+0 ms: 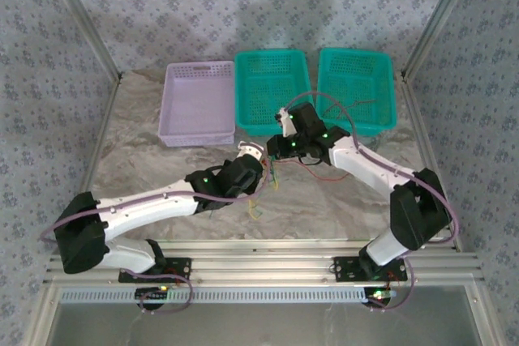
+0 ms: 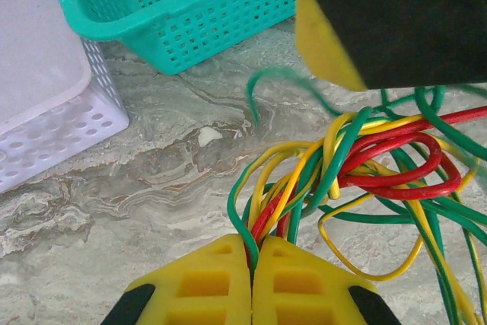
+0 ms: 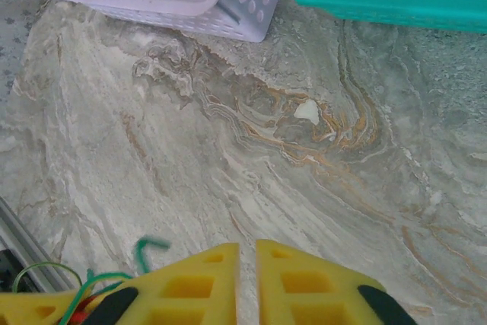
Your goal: Untangle the cables
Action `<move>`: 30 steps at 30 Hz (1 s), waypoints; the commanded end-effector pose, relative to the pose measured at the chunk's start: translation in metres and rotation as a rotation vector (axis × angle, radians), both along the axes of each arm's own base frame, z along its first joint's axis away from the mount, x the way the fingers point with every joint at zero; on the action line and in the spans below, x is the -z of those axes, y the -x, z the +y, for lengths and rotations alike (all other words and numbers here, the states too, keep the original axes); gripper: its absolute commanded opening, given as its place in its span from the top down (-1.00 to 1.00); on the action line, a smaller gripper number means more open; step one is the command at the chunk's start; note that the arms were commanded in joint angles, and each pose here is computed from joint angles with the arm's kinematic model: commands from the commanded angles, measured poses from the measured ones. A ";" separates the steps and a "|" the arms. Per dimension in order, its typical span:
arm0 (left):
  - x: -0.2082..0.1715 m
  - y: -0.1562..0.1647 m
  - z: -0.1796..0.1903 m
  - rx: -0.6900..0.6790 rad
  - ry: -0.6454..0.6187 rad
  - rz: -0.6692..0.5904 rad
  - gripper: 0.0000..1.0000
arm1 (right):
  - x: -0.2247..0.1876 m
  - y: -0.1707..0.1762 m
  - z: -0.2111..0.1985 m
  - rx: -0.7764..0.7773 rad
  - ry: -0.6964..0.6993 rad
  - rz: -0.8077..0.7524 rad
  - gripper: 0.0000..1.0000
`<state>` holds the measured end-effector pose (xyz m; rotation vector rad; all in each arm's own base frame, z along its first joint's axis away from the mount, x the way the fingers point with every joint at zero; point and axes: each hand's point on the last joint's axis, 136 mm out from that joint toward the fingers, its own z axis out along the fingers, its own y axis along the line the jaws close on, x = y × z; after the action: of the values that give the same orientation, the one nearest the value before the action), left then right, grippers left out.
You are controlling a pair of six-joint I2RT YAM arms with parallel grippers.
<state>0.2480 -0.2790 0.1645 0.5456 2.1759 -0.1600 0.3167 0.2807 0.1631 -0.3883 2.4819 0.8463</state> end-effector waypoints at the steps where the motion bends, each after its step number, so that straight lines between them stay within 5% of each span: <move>1: -0.012 -0.001 -0.001 -0.006 0.045 -0.026 1.00 | -0.019 0.004 -0.006 0.009 -0.029 -0.035 0.91; 13: -0.004 0.004 0.007 -0.021 0.039 -0.001 1.00 | -0.082 -0.011 -0.058 0.169 -0.081 -0.217 1.00; 16: -0.004 0.005 0.008 -0.028 0.040 0.011 1.00 | -0.081 -0.001 -0.048 0.100 -0.094 -0.202 0.61; 22: -0.007 0.003 0.019 -0.076 0.087 0.078 1.00 | -0.060 0.011 -0.048 0.093 -0.064 -0.159 0.21; 30: -0.013 -0.022 0.036 -0.232 0.182 0.118 1.00 | -0.086 0.046 -0.013 -0.064 -0.234 -0.204 0.07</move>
<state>0.2647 -0.2336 0.1550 0.2673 2.3119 -0.1795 0.2875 0.2501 0.2301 -0.3772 2.2458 0.9167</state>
